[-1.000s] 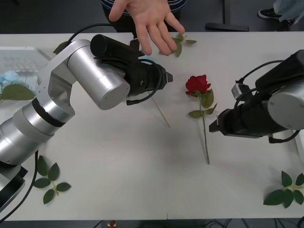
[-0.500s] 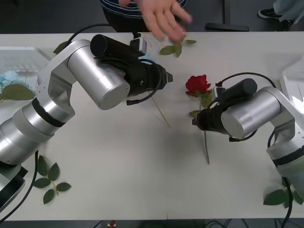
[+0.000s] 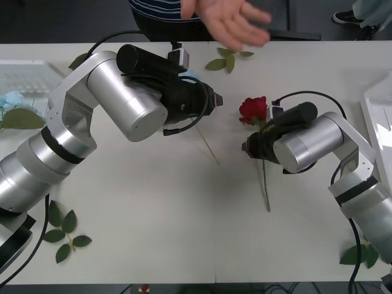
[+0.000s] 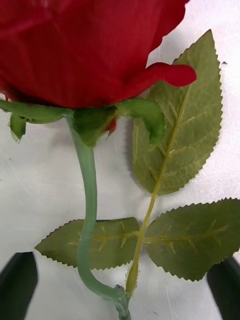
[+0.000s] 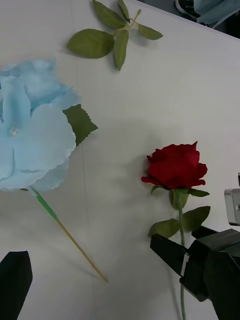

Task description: Place the red flowers into the right box and the blue flowers into the left box. If a person shows an open palm, hand one flower to the person first, then continue sorting.

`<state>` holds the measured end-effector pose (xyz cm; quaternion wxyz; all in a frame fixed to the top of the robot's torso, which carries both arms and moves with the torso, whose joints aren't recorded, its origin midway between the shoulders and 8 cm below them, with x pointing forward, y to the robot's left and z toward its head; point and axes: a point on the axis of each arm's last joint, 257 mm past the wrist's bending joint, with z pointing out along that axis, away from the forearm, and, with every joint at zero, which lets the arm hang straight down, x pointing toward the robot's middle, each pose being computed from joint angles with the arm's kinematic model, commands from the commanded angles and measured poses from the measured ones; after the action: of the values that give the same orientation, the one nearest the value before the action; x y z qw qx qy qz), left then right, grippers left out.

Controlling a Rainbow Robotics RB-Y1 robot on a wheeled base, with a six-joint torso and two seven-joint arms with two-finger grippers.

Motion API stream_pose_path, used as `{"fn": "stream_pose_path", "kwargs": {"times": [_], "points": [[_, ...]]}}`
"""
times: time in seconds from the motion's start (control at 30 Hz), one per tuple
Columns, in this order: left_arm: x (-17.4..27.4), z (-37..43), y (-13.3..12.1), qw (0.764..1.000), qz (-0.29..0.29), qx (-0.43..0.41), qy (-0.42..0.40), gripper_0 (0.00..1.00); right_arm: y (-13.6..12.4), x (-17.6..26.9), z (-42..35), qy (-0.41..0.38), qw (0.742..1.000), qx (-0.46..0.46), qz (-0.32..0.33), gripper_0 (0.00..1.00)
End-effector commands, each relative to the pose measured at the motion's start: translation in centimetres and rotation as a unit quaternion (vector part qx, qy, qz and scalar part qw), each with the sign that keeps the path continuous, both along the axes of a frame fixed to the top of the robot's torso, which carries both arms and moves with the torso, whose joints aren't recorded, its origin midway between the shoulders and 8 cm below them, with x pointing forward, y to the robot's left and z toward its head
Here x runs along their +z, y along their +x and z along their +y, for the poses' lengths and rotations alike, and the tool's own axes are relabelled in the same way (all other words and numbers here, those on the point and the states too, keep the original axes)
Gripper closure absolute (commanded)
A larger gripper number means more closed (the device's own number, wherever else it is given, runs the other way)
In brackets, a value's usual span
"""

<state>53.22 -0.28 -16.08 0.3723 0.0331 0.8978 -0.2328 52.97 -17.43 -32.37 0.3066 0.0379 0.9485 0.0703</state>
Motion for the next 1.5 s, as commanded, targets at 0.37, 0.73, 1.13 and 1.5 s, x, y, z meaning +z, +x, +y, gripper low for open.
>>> {"fn": "stream_pose_path", "kwargs": {"times": [0.37,0.73,1.13,1.5], "points": [[3.0,-1.5,0.0,0.999,-0.028,-0.021,-0.008,0.00,0.2,0.5,0.9,-0.030,0.999,0.037,-0.013,1.00],[3.0,-1.5,0.0,0.999,-0.028,-0.021,-0.008,0.00,0.4,0.9,0.4,-0.031,0.999,0.036,-0.015,1.00],[3.0,-1.5,0.0,0.999,-0.028,-0.021,-0.008,0.00,-2.8,14.8,-2.2,0.012,0.998,0.046,0.030,1.00],[3.0,-1.5,0.0,0.999,-0.028,-0.021,-0.008,0.00,-5.2,25.3,-5.1,-0.024,0.990,0.135,-0.042,1.00]]}}
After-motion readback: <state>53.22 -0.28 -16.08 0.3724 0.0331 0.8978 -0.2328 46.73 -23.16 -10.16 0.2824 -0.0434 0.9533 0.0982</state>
